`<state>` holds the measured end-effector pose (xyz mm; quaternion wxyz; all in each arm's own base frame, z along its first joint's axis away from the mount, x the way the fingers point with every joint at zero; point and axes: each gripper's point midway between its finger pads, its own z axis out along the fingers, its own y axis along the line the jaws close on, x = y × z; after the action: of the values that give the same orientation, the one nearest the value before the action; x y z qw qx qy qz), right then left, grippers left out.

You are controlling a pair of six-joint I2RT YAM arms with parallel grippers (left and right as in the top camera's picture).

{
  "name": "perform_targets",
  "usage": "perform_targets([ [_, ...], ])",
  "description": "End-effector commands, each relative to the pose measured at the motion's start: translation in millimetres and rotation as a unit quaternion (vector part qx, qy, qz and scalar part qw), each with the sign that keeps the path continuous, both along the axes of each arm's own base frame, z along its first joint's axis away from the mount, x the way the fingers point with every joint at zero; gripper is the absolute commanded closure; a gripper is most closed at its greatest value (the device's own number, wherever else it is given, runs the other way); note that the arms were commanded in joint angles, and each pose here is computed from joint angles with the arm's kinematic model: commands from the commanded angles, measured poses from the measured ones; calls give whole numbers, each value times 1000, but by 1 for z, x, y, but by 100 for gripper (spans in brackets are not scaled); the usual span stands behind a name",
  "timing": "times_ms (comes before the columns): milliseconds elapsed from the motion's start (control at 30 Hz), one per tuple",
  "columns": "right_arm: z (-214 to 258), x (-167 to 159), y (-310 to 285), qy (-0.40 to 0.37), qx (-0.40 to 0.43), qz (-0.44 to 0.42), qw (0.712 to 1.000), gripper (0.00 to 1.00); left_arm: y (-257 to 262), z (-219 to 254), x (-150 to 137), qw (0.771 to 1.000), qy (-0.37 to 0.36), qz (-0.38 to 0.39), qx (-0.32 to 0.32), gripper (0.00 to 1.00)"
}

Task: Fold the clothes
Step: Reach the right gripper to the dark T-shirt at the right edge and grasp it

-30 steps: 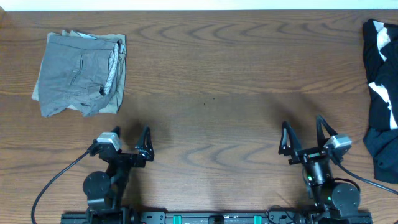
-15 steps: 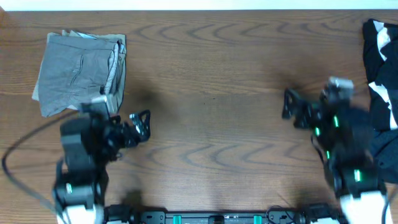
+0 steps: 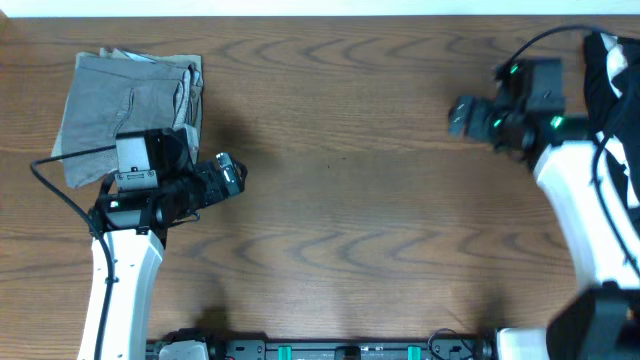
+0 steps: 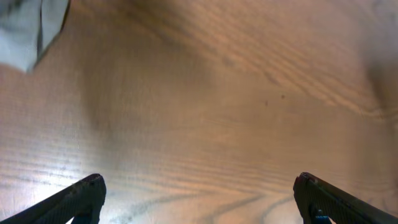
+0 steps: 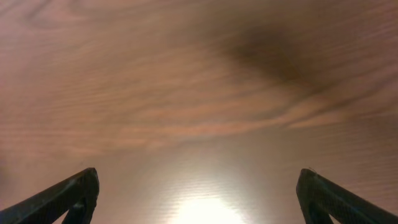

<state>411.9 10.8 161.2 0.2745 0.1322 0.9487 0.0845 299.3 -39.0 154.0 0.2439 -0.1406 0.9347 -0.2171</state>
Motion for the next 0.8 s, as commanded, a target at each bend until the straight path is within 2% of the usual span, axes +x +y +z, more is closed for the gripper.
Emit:
perform_targets([
  [0,20,34,-57,-20,-27,-62,998,1,0,23,12,999,-47,-12,4,2],
  [167,26,72,-141,-36,-39,-143,988,5,1,48,30,993,-118,-12,11,2],
  [300,18,86,-209,-38,-64,-207,975,10,1,49,29,993,-118,-12,11,2],
  [500,-21,68,-305,-13,-98,-300,949,14,0,41,22,995,-95,-12,9,2],
  [700,-51,36,-368,7,-103,-346,932,28,1,40,21,995,-94,-13,12,2],
  [767,-52,28,-381,11,-121,-344,931,28,1,40,21,995,-95,-14,13,2],
])
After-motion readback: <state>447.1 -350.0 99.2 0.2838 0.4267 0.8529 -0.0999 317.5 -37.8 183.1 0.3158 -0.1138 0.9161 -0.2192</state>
